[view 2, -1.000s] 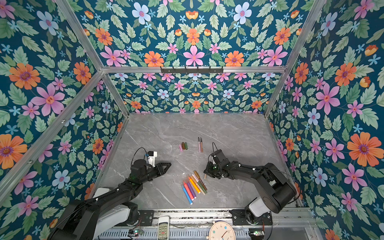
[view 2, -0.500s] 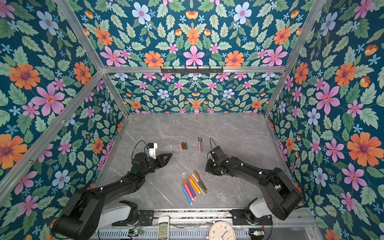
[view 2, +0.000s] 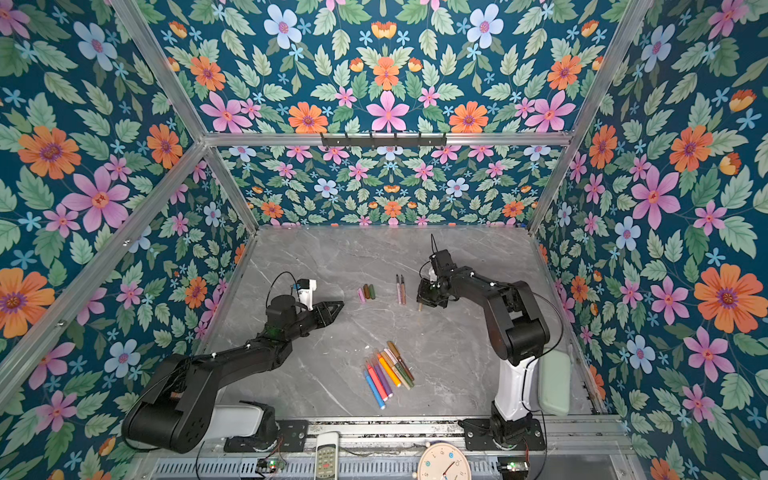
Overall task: Open the pen caps
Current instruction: 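Lower the uncapped pen beside the pink and tan pens, open right gripper, then move the right gripper to the pen bundle and grasp the brown-capped pen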
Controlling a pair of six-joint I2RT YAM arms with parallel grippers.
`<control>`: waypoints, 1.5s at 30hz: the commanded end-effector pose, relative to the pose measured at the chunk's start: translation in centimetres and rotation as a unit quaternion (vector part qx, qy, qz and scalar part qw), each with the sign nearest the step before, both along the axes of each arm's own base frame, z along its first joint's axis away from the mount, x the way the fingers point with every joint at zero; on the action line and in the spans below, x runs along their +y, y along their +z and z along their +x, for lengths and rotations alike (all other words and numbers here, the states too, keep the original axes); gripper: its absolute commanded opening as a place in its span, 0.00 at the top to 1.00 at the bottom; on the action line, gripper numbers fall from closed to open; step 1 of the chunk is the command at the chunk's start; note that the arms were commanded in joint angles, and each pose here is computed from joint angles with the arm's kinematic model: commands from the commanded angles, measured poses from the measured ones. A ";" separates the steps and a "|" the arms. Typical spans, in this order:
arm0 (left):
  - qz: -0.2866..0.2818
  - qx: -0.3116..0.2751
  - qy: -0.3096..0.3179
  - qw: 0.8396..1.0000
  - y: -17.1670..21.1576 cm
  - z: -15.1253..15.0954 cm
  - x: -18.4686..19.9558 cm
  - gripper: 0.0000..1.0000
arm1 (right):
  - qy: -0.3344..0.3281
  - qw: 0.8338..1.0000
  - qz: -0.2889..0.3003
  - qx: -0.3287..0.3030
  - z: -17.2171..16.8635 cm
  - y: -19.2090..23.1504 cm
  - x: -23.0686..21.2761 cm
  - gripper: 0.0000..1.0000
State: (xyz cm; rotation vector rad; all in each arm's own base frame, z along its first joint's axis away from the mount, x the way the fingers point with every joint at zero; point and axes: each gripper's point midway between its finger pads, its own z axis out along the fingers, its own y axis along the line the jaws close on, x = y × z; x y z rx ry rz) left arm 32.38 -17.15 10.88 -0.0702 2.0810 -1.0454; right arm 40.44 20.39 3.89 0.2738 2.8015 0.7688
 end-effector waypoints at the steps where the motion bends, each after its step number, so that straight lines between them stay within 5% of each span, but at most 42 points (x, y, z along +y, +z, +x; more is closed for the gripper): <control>1: -0.021 -0.015 -0.010 1.000 0.8 0.3 -0.3 0.62 | 0.038 0.999 0.003 0.004 0.5 0.0 0.5 1.00; 20: -0.028 0.012 -0.012 0.999 -0.4 1.1 -0.2 0.62 | 0.018 0.998 0.060 0.021 2.1 -1.7 -0.1 0.95; 28: -0.032 0.019 -0.019 0.999 -0.8 1.3 -0.6 0.63 | 0.026 0.996 0.085 0.020 2.0 -1.9 0.6 0.67; 45: -0.034 0.017 -0.018 0.999 -0.8 1.2 -0.5 0.63 | 0.011 0.996 0.080 0.028 2.2 -2.6 0.1 0.74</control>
